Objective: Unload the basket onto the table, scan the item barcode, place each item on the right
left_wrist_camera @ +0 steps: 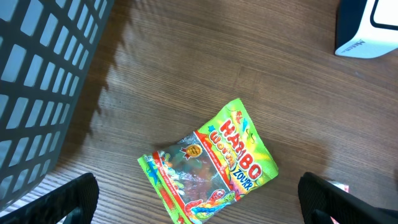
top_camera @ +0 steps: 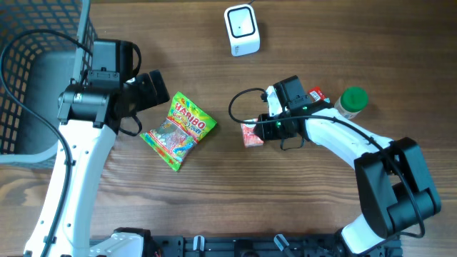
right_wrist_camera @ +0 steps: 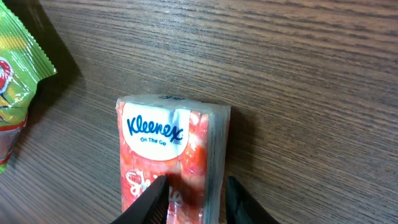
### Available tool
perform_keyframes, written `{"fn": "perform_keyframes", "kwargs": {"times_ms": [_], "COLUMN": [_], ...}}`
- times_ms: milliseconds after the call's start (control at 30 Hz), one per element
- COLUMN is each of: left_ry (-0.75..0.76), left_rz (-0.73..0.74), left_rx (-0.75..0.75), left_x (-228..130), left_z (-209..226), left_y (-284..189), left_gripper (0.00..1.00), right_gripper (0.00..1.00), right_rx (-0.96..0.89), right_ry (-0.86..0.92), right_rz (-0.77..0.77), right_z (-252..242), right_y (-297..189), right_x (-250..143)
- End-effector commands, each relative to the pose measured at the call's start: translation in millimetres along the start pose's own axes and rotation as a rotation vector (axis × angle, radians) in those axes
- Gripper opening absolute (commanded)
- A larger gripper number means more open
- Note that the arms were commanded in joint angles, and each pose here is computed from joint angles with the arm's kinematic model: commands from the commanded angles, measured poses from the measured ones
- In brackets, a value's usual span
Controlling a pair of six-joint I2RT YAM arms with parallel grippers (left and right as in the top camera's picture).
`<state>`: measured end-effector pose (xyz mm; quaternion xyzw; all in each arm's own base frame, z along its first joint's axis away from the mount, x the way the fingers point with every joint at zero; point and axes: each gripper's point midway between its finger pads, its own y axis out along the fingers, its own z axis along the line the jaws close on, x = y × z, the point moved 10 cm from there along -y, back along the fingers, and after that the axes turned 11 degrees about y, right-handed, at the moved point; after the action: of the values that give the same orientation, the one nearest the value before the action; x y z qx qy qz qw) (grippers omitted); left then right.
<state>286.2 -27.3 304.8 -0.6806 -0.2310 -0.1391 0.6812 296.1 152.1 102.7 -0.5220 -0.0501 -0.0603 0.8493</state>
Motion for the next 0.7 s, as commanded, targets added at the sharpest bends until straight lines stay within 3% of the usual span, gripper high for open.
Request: {"fn": "perform_keyframes", "kwargs": {"times_ms": [0, 67, 167, 300, 500, 667], "left_ry": [0.007, 0.007, 0.007, 0.007, 0.007, 0.007], "left_rz": [0.002, 0.002, 0.002, 0.002, 0.002, 0.002], "left_rx": [-0.006, -0.006, -0.006, -0.006, -0.006, -0.006], "left_x": [0.1, 0.1, 0.1, 0.1, 0.1, 0.1], "left_z": [-1.3, -1.3, -1.3, -1.3, -1.3, -1.3], "left_y": [1.1, 1.1, 1.1, 1.1, 1.1, 1.1], "left_gripper": [1.0, 1.0, 1.0, 1.0, 1.0, 1.0], "right_gripper": [0.27, 0.27, 0.04, 0.04, 0.04, 0.04], "right_rx": [-0.029, -0.036, -0.026, 0.41, 1.121, 1.149], "right_ry": [0.017, 0.025, 0.029, -0.016, -0.071, 0.0], "right_rz": [0.02, 0.035, 0.061, 0.017, 0.001, 0.008], "right_z": [-5.9, -9.4, -11.7, 1.8, -30.4, -40.5], "right_y": [8.5, 16.0, 22.8, -46.2, -128.6, -134.4], "right_x": [-2.4, -3.1, -4.7, 18.8, 20.4, 19.3]}}
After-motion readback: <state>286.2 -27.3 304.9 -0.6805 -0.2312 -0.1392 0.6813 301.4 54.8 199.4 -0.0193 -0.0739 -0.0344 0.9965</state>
